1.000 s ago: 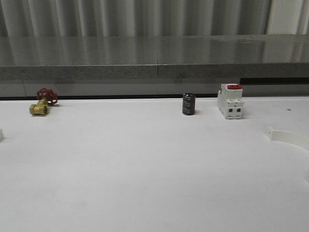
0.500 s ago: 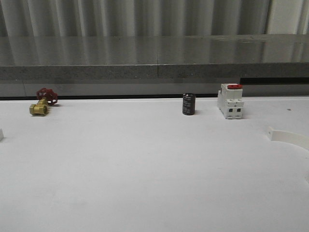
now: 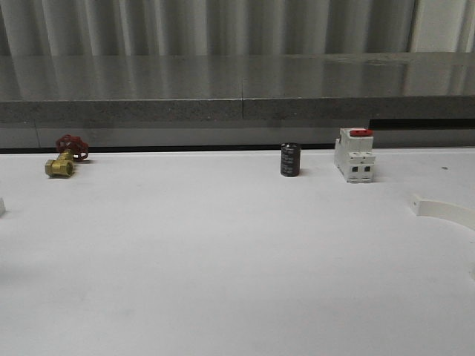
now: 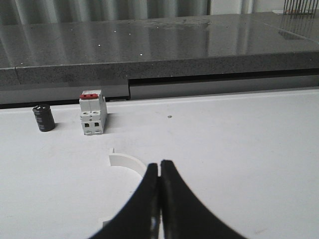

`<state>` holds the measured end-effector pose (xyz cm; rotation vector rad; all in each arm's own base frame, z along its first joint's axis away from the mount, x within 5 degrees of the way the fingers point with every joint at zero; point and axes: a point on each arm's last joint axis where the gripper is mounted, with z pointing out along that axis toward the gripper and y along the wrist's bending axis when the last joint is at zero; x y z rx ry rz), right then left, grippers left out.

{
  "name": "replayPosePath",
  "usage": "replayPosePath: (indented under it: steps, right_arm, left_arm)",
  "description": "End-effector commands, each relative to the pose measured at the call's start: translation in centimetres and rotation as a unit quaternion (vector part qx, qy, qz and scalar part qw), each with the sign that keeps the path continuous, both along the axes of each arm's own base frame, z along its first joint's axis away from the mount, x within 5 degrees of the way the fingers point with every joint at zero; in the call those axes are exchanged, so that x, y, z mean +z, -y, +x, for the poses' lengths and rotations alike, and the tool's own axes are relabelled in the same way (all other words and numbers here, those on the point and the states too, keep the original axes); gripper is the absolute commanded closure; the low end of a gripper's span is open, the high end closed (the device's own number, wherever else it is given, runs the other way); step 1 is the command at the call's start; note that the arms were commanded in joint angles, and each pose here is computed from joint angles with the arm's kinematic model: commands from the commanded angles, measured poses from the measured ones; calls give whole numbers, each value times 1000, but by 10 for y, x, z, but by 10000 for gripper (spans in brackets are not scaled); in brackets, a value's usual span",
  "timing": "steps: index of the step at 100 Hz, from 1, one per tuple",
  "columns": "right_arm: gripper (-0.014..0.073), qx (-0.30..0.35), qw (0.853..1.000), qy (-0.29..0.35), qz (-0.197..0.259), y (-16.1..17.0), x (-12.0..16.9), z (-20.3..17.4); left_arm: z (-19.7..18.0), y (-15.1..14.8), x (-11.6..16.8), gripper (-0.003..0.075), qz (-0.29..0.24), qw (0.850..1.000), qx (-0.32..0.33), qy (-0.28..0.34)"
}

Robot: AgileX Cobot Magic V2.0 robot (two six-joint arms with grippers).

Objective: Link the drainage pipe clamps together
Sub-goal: 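Grasp the white half-ring clamp near the left arm with the left gripper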

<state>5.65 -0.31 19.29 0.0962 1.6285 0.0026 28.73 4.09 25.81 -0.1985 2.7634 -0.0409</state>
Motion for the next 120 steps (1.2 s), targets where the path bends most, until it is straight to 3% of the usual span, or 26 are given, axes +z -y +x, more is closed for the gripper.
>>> replayPosePath:
  steps: [1,27,71,80,99,120]
  right_arm:
    - [660,-5,998,55,-9,0,13,-2]
    - [660,-5,998,55,-9,0,13,-2]
    - [660,-5,998,55,-9,0,13,-2]
    - [660,-5,998,55,-9,0,13,-2]
    - [660,-5,998,55,-9,0,13,-2]
    - [660,-5,998,55,-9,0,13,-2]
  left_arm:
    - [17,-3,-2,248,-22,1000,16,1]
    - [50,-8,-50,248,-33,997,18,-66]
    - [67,-12,-87,260,-35,995,21,-92]
    - [69,-12,-88,364,-34,995,22,-87]
    - [71,-12,-87,744,-34,997,24,-72]
    - [74,11,-70,741,-45,998,5,-38]
